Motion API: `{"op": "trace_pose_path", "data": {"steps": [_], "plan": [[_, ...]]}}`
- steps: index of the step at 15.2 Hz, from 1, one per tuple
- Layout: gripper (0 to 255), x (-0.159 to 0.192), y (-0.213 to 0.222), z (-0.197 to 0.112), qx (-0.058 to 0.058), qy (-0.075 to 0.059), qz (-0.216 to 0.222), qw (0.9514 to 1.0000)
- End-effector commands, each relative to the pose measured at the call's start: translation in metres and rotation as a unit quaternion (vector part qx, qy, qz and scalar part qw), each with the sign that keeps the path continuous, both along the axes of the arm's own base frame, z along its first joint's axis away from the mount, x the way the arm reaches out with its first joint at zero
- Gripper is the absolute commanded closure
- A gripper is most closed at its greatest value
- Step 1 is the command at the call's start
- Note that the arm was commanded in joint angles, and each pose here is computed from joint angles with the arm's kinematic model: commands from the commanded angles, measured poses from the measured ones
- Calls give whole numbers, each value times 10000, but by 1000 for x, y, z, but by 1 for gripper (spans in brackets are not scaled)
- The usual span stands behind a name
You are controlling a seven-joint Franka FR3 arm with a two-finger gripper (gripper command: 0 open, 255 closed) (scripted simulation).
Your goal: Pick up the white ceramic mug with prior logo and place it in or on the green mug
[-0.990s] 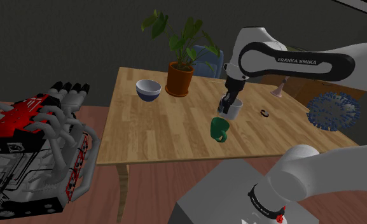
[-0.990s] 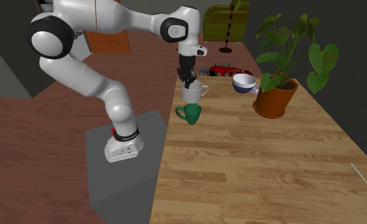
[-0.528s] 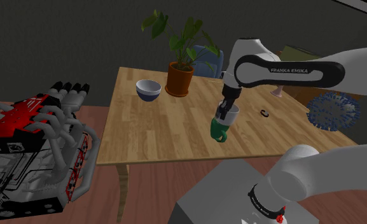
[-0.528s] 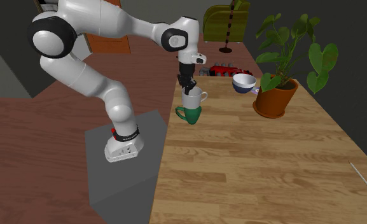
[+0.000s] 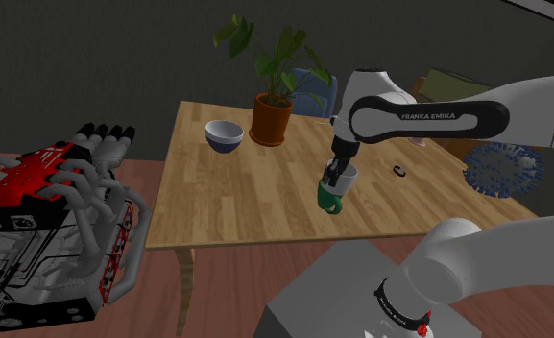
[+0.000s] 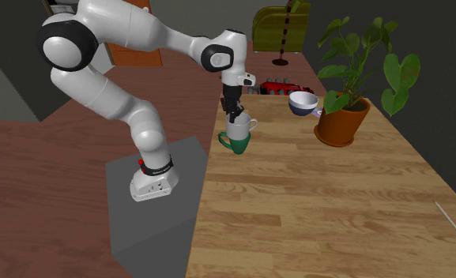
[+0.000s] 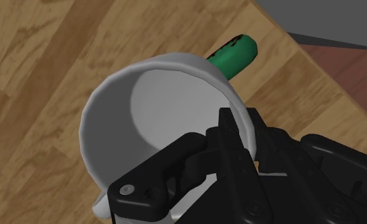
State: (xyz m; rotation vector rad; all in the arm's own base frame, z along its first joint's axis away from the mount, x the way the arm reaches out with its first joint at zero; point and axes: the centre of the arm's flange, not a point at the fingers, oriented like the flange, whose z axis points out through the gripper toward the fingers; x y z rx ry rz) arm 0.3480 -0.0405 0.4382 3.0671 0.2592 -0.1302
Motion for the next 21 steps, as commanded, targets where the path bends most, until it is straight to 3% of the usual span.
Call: {"op": "trace_pose_path", "data": {"steps": [1,4,5,10,14,21], "plan": [[255,0,0,-2,1,16,-2,10000],[255,0,0,-2,1,16,-2,10000],[0,0,-1,-2,1,16,-2,10000],[0,0,0,-2,1,16,-2,10000],[0,4,3,48,1,16,-2,10000],[0,4,3,48,1,16,-2,10000]]}}
